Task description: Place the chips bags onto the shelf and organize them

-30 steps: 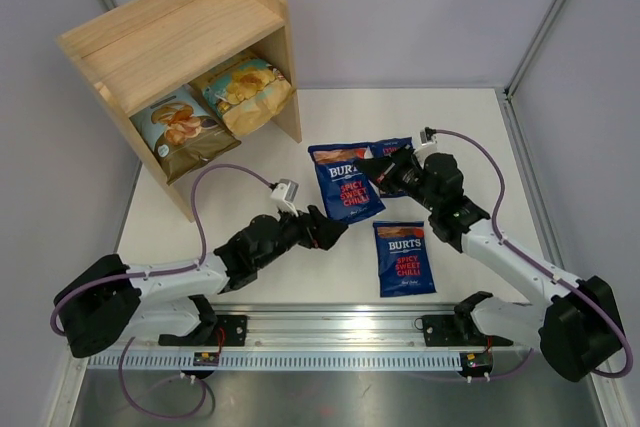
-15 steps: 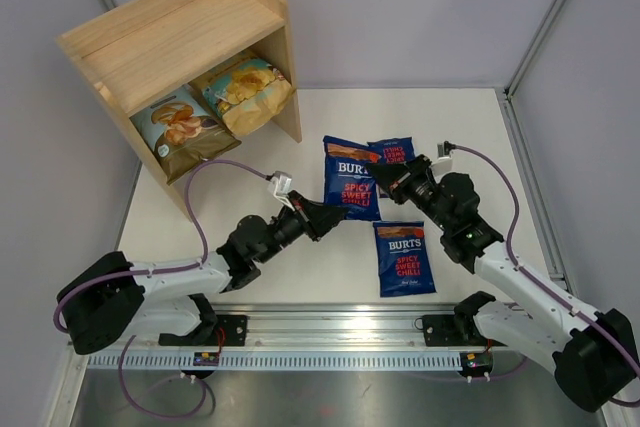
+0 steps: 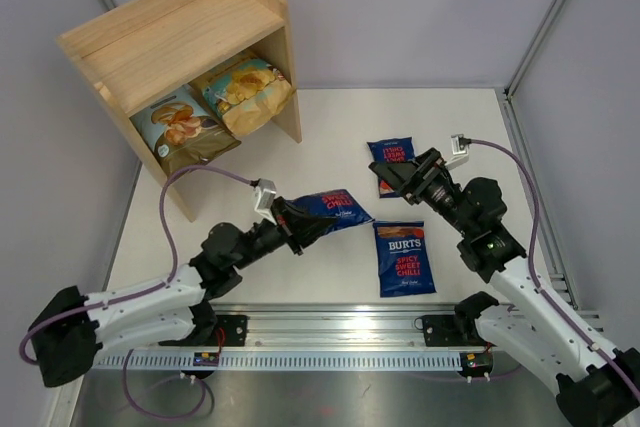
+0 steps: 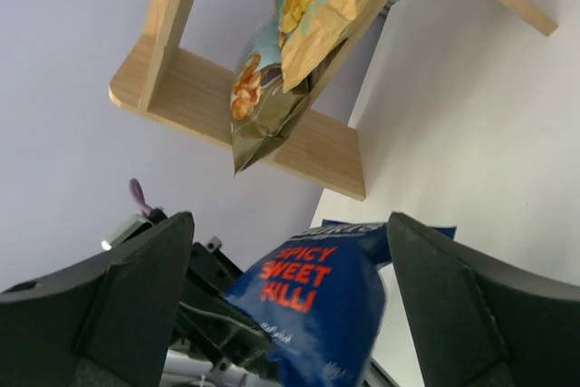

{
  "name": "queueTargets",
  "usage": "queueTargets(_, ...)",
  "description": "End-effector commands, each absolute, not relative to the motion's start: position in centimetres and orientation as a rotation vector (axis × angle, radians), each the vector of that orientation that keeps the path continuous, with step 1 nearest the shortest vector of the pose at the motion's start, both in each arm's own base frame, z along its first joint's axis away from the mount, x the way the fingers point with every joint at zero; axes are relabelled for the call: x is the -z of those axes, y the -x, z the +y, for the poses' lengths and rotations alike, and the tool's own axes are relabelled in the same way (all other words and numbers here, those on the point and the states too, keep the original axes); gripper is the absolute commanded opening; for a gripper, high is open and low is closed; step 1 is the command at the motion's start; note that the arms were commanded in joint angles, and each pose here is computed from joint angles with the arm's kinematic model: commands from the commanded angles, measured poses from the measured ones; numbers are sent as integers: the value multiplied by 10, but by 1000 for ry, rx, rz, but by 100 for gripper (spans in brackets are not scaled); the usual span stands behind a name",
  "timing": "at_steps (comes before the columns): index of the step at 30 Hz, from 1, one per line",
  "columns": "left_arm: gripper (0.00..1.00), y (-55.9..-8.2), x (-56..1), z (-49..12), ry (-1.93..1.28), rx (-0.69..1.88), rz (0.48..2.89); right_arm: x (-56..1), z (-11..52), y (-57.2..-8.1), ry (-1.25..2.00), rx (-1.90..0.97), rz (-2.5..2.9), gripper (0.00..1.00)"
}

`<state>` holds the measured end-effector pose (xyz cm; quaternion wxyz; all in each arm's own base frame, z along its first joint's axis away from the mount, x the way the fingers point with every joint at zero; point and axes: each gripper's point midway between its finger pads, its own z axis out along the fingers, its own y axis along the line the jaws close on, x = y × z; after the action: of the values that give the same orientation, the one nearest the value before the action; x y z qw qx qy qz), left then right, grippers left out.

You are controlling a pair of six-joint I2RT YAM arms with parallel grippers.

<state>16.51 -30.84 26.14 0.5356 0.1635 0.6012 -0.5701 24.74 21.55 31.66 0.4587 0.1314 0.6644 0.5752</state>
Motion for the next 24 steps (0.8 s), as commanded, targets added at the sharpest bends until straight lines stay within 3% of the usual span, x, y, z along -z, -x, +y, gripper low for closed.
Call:
queueTargets(1, 0, -135, -292, -301, -596, 1360, 1274, -338, 229, -217, 1, -1469, 1680, 96)
queueTargets(6, 0, -113, -316, -291, -713, 1361, 1199, -323, 246, -195, 27, -1704, 1842, 100)
queueTargets(10, 0, -85, -343, -291, -863, 1421, 1086, -307, 258, -177, -111, -2067, 1916, 100)
queueTargets(17, 0, -80, -357, -298, -938, 1428, 1020, -321, 274, -156, -97, -2285, 1863, 99)
queueTargets(24, 0, -72, -356, -316, -1039, 1512, 987, -332, 280, -171, -206, -2434, 1756, 99)
